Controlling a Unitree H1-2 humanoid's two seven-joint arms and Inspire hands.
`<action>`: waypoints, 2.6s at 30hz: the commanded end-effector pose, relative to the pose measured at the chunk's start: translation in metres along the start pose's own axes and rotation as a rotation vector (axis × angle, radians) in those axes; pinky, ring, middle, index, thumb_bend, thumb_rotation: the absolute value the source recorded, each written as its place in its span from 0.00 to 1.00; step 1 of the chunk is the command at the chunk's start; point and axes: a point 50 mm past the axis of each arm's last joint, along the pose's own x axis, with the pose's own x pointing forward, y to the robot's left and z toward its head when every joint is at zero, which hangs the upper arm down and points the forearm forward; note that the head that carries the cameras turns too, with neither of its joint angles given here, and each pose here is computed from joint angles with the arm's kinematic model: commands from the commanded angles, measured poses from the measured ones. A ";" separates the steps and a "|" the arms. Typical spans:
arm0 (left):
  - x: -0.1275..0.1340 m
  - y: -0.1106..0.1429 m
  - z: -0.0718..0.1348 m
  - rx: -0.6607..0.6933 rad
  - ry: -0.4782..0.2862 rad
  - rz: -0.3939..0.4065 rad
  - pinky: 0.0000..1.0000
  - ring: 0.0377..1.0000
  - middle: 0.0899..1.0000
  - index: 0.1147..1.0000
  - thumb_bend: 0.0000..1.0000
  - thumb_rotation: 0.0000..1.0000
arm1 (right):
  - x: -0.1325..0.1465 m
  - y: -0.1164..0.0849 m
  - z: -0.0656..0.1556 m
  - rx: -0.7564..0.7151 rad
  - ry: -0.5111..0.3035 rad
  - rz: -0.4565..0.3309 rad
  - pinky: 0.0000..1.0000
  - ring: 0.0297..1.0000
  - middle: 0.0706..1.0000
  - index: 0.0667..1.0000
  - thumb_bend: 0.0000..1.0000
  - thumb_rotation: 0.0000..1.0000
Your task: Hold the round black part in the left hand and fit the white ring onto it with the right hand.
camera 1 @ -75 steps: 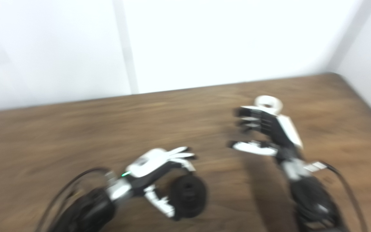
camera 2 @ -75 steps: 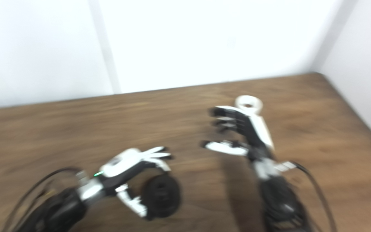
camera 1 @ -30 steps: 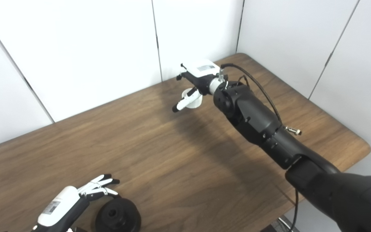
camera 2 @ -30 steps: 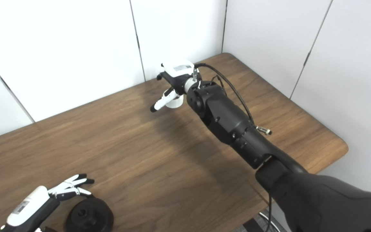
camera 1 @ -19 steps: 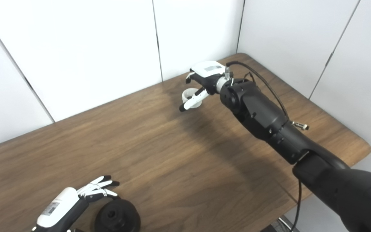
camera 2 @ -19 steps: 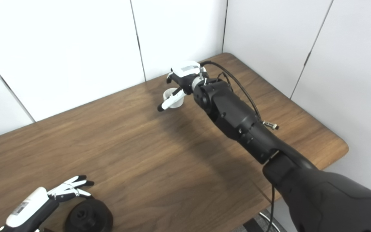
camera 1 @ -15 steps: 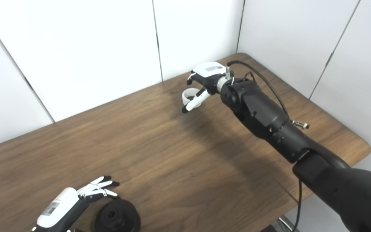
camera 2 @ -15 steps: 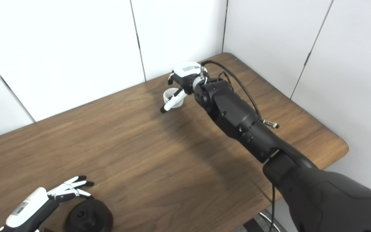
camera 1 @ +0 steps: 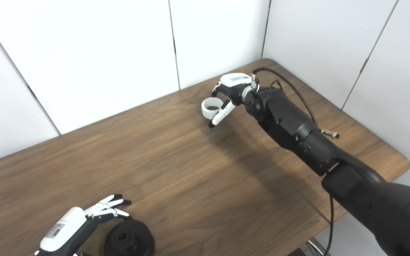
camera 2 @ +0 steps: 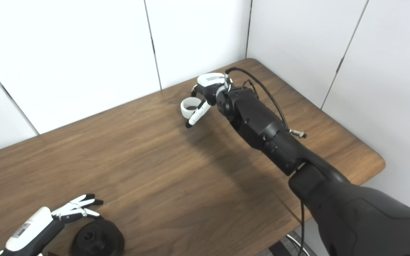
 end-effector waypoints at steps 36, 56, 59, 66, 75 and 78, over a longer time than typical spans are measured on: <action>-0.016 -0.007 0.000 0.019 0.065 -0.078 0.87 0.96 0.87 0.42 0.52 0.07 | 0.029 -0.001 0.018 0.113 -0.049 -0.204 0.77 0.84 0.81 0.64 0.78 0.27; -0.018 -0.007 0.000 0.009 0.069 -0.069 0.85 0.95 0.87 0.42 0.52 0.07 | 0.034 0.006 0.021 0.112 -0.072 -0.259 0.73 0.78 0.72 0.45 0.52 0.14; -0.017 -0.007 0.000 0.015 0.068 -0.072 0.85 0.95 0.87 0.42 0.52 0.07 | 0.033 0.006 0.020 0.101 -0.078 -0.272 0.71 0.78 0.71 0.45 0.52 0.14; -0.013 -0.007 0.004 0.021 0.071 -0.081 0.87 0.96 0.88 0.42 0.52 0.07 | 0.024 0.001 0.015 0.089 -0.122 -0.298 0.73 0.79 0.72 0.45 0.52 0.14; -0.006 -0.015 0.004 0.010 0.086 -0.090 0.88 0.97 0.89 0.42 0.52 0.07 | -0.001 -0.006 0.020 0.048 -0.234 -0.328 0.80 0.81 0.74 0.45 0.52 0.14; -0.002 -0.018 0.003 -0.001 0.095 -0.089 0.88 0.97 0.89 0.42 0.52 0.07 | -0.011 -0.007 0.023 0.065 -0.268 -0.333 0.83 0.81 0.74 0.45 0.52 0.14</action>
